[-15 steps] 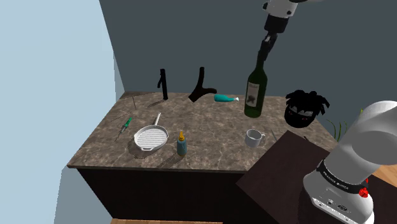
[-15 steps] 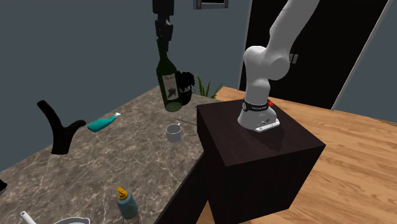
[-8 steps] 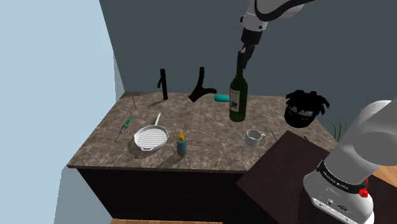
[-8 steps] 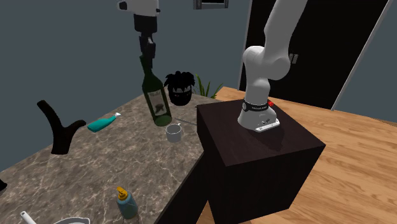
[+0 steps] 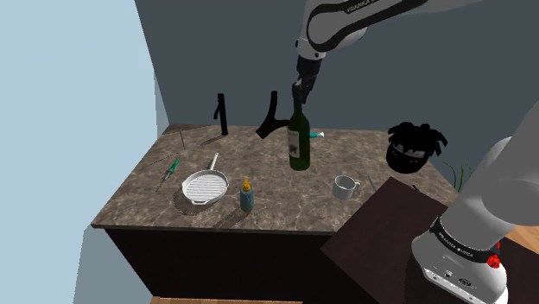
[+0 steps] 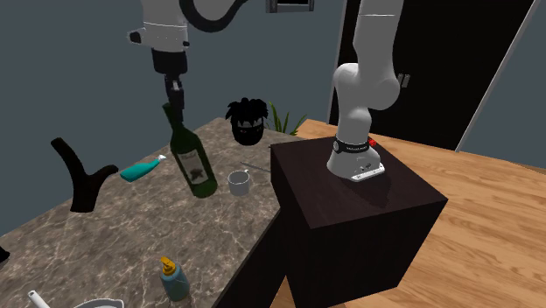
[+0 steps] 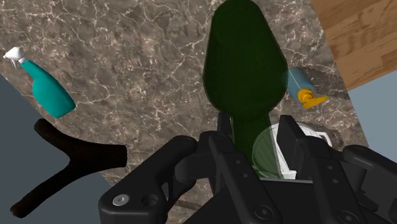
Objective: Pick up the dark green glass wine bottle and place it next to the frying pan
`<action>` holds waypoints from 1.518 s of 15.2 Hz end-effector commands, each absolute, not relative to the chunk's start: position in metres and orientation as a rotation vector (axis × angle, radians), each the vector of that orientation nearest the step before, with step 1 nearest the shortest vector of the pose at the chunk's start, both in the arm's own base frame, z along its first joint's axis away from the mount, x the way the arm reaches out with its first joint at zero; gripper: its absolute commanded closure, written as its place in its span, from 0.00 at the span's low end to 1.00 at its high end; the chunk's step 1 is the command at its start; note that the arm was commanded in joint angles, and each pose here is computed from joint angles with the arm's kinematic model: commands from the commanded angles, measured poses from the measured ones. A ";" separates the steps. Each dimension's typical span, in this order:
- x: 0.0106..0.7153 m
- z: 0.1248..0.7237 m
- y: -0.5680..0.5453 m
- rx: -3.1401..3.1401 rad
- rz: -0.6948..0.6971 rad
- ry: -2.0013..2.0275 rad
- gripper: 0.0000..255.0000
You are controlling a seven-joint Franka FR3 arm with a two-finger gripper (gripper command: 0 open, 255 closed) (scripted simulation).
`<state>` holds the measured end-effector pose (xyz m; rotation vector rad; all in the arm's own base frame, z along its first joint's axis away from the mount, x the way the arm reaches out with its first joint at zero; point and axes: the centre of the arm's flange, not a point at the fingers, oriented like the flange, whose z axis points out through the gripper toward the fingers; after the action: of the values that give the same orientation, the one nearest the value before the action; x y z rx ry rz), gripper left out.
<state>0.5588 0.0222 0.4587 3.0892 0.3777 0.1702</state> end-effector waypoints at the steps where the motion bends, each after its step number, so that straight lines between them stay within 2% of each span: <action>1: 0.578 0.446 0.032 3.089 0.172 0.377 1.00; 17: 0.733 0.336 0.125 3.089 0.172 0.377 1.00; 23: 0.735 0.308 0.127 3.089 0.172 0.377 1.00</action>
<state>0.7362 0.1260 0.3120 3.0894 0.3772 0.1697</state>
